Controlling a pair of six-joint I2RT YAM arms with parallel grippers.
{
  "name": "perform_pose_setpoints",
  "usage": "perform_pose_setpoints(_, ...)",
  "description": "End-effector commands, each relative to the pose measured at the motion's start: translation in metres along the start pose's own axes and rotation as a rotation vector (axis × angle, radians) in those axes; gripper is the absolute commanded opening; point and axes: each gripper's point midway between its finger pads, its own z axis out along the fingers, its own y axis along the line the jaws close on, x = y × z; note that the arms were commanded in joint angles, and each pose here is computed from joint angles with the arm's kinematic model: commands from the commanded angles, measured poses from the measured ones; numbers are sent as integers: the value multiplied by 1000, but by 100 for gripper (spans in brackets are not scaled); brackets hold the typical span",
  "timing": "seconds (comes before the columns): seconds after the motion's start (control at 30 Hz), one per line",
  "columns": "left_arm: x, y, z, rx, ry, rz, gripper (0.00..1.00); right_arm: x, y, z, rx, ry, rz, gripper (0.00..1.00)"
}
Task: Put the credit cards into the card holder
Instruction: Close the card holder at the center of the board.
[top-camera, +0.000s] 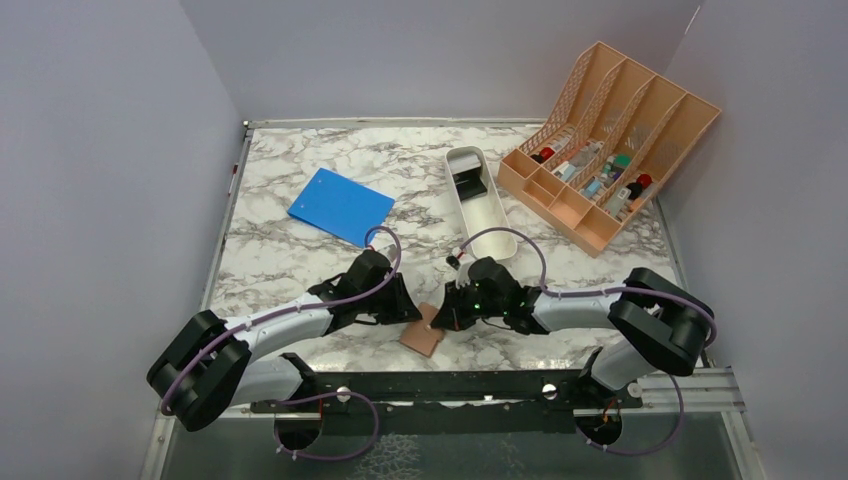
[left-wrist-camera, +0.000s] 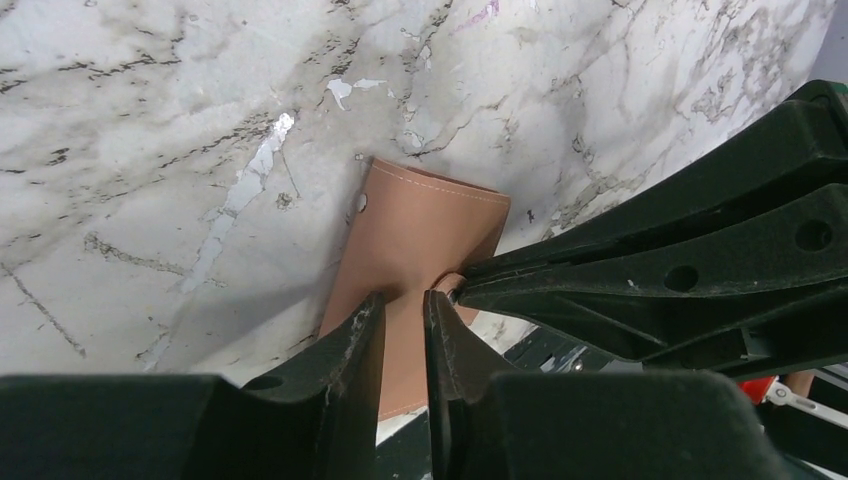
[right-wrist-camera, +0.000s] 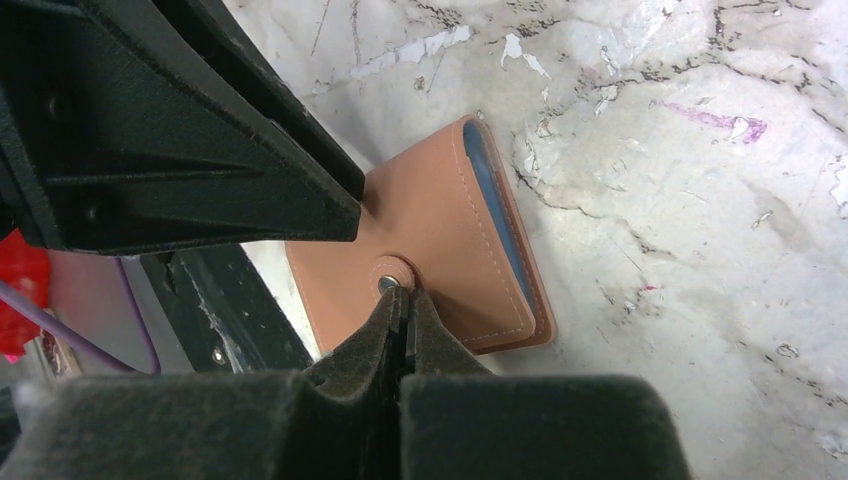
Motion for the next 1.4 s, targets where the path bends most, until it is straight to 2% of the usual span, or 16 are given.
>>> perform_pose_setpoints(0.0,7,-4,-1,30,18,5,25,7,-3,4,7,38,5,1)
perform_pose_setpoints(0.47,18,6,-2,15,27,-10,29,14,10,3,-68,98,-13,1)
perform_pose_setpoints(0.97,23,11,-3,11,26,-24,27,31,4,5,-59,193,-17,1)
perform_pose_setpoints(1.1,24,6,-5,30,27,-29,22,37,-1,6,-50,219,-17,1)
perform_pose_setpoints(1.37,33,3,-8,57,54,-45,21,35,1,2,-46,215,-31,3)
